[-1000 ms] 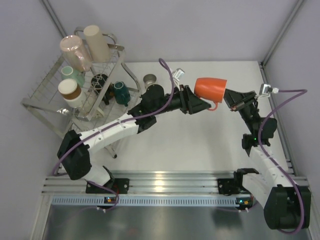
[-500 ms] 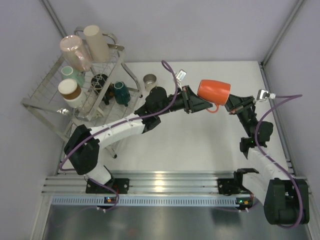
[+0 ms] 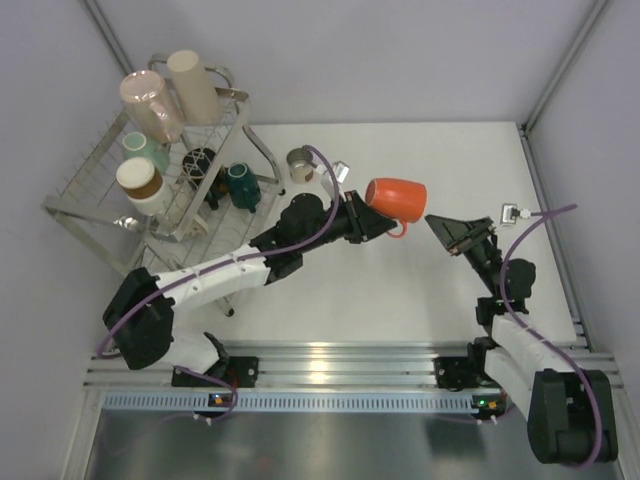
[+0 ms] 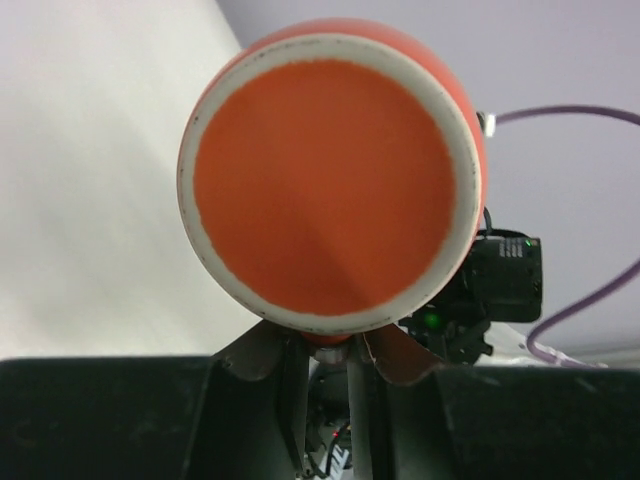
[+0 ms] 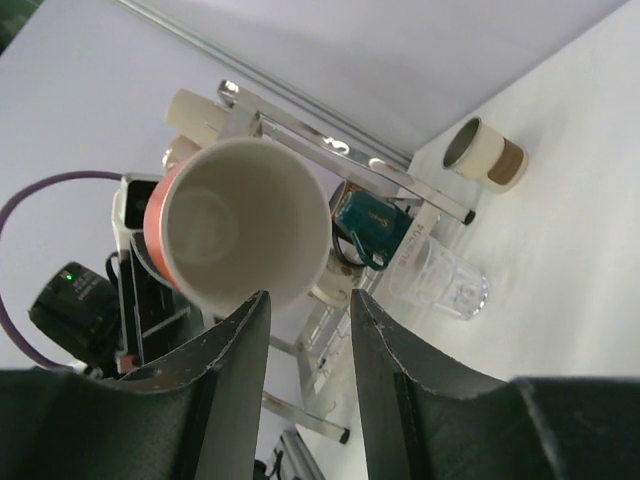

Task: Load the cups into the dish rack
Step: Pass the cup from the right arm to the left

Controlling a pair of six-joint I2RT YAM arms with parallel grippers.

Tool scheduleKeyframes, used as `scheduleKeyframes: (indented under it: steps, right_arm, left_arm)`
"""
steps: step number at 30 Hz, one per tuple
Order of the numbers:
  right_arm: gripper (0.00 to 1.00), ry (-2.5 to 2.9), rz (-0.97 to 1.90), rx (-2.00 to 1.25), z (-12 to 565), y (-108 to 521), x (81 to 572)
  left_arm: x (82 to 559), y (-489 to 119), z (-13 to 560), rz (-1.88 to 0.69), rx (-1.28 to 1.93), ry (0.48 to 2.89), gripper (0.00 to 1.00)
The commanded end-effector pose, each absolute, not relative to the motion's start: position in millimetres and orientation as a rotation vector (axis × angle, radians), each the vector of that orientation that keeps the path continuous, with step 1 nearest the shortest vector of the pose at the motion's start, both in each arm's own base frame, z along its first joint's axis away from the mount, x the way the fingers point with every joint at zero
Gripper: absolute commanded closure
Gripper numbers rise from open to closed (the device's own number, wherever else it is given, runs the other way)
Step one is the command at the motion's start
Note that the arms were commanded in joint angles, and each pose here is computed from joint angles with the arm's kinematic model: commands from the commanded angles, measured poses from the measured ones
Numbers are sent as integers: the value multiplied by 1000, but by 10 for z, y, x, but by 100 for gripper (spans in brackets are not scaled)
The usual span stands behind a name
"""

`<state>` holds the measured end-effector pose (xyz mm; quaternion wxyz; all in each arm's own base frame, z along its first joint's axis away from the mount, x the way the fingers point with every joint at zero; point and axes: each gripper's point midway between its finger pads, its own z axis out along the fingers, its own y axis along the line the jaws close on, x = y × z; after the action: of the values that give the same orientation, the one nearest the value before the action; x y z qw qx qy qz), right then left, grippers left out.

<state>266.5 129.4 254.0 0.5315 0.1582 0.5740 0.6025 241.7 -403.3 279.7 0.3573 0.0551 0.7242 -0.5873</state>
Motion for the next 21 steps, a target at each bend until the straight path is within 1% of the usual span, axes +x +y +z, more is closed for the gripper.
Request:
scheduleKeyframes:
  steps: [1, 2, 4, 5, 7, 8, 9, 10, 11, 12, 15, 19, 21]
  right_arm:
    - [61, 1406, 1375, 292, 2397, 1326, 2566]
    - [62, 1439, 1364, 306, 2284, 1326, 2554]
    - [62, 1510, 1318, 321, 2100, 1317, 2551]
    - [61, 1520, 1304, 323, 2069, 1309, 2549]
    - [62, 1517, 1271, 316, 2075, 1285, 2552]
    - [61, 1533, 1267, 329, 2048, 1280, 2556]
    - [61, 1529, 1259, 327, 2063, 1273, 2561]
    - [62, 1523, 1254, 321, 2105, 1270, 2569]
    - [62, 1529, 1254, 322, 2111, 1274, 2572]
    - [62, 1530, 1252, 323, 2118, 1270, 2579]
    - [62, 1531, 1250, 313, 2168, 1275, 2596]
    - [62, 1531, 1249, 305, 2212, 1281, 2594]
    - [62, 1540, 1240, 302, 2207, 1279, 2597]
  left_arm:
    - [2592, -3689, 3250, -1371, 49, 1716, 100]
    - [2619, -3632, 3175, -1318, 35, 1748, 100]
    - [2787, -3382, 3009, -1126, -62, 1794, 100]
    - [2815, -3247, 2773, -1019, -96, 1873, 100]
    - [2933, -2973, 2666, -872, -200, 1872, 100]
    - [2919, -2805, 2417, -755, -230, 1945, 100]
    - [2939, -2690, 2340, -689, -288, 1964, 100]
    - [3014, -2482, 2213, -540, -353, 1973, 100]
    - [3040, -2385, 2188, -472, -385, 1985, 100]
    - [2984, -2238, 2017, -366, -404, 2048, 100]
    - [3017, -1996, 1822, -236, -489, 2091, 100]
    - [3065, -1677, 1760, -160, -598, 2084, 100]
    - [3091, -1569, 1819, -124, -632, 2057, 100]
